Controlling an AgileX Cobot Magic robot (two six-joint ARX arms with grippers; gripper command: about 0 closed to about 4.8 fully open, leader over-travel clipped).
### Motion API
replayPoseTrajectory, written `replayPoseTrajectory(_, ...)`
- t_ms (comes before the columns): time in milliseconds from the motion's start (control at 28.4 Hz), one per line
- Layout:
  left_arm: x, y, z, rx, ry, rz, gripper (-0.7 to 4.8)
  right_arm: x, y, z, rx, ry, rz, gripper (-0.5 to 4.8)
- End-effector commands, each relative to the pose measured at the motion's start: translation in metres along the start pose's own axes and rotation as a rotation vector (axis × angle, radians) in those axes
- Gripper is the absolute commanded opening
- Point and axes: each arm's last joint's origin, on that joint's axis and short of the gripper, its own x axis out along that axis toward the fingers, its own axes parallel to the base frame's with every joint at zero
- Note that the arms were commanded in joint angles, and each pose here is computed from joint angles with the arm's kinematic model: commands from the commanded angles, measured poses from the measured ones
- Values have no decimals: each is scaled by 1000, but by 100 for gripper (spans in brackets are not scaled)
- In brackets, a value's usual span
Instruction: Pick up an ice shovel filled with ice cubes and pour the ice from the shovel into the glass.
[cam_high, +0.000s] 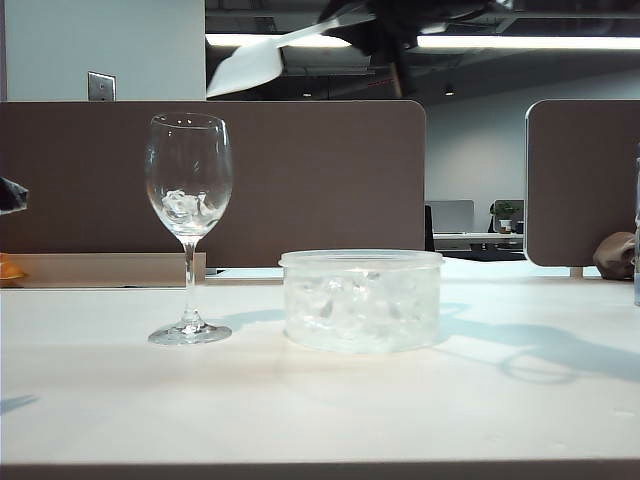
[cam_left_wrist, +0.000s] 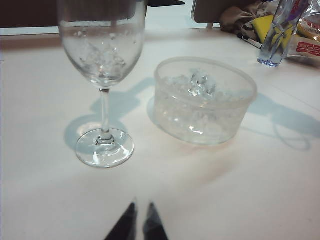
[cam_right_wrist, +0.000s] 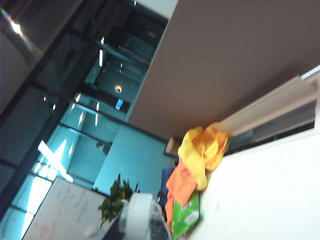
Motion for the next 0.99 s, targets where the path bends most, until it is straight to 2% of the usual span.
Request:
replayPoseTrajectory(35,0,0,1,2,-9,-5,29,-7,6,13,-7,-18,24,-5)
replayPoseTrajectory(247,0,0,1,2,-9,-5,29,-24,-5,35,-34,-19,-53,-5)
replayPoseTrajectory(423,0,0,1,2,-9,-5,29,-45,-29,41,-23,-28,-127,-6)
replayPoseTrajectory(705,0,0,1,2,-9,-5,29,-75,-77,20,29,9,-238,-5)
replayPoseTrajectory(776,0,0,1,2,-9,-5,29,-86,-95,6,49,16,-286,-5)
replayPoseTrajectory(987,0,0,1,2,-9,-5,29,-100,-115,-10,54,39,-363,-5)
